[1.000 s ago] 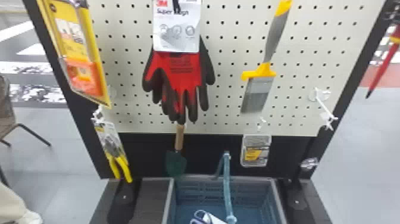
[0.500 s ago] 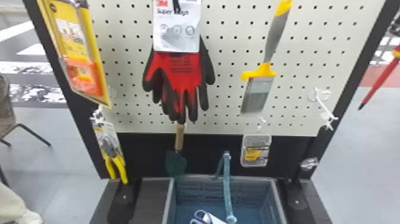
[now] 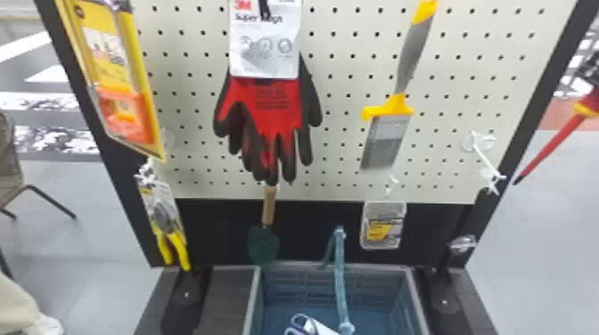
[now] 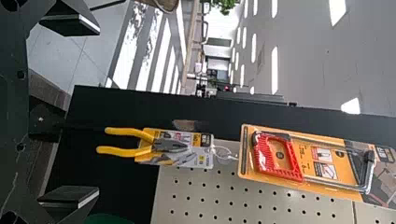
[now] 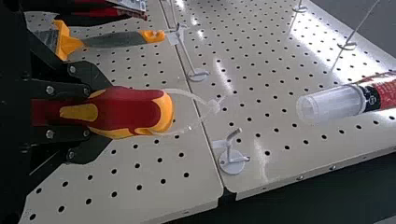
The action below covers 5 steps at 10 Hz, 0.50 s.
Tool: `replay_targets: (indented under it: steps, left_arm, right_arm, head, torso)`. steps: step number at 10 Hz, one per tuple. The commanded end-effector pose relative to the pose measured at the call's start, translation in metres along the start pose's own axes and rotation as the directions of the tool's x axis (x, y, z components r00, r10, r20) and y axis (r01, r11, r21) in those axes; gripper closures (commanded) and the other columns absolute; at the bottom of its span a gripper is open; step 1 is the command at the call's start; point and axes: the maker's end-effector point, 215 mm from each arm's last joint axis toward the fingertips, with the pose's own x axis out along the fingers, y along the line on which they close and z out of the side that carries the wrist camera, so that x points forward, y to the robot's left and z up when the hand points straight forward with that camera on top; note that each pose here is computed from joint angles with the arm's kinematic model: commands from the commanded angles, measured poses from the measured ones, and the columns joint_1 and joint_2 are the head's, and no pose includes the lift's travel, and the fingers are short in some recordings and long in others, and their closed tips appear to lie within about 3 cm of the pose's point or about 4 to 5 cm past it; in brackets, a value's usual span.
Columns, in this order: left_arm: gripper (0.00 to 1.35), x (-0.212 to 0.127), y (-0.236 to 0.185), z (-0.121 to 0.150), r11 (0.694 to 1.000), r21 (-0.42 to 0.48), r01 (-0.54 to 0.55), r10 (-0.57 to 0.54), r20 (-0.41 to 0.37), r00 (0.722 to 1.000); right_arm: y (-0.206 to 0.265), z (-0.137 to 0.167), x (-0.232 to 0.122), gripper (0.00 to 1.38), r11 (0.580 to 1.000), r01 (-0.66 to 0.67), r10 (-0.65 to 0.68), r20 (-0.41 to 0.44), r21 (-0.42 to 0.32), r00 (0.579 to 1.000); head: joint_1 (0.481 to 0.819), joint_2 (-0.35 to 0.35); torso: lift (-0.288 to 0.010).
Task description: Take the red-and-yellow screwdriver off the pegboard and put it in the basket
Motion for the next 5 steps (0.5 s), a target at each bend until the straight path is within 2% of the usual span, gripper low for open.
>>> replay_targets:
  steps: [1,3,5]
  left_arm:
    - [0.1,0.0,0.0,0.0,1.0,-0.001,0.002,-0.002,-0.001,1.0]
    - [0.1,0.001,-0.001,0.0,1.0,-0.003,0.004,-0.004,0.0,1.0]
    - [0.1,0.0,-0.001,-0.002,1.0,-0.005,0.01,-0.01,-0.006,1.0]
  right_arm:
    - [0.0,-0.009,-0.004,1.13,1.0,0.012,-0.013,0.011,0.028,1.0]
    - [-0.001,-0.025,-0.012,1.13,0.996,0.037,-0.04,0.028,0.082,0.999]
    - [-0.007,-0.056,-0.027,1.13,0.985,0.081,-0.083,0.006,0.152,0.997]
  head:
    - [0.549,0.0]
    - [0.549,0.0]
    - [0.549,0.0]
  torso:
    - [-0.1]
    - [-0.1]
    - [-0.1]
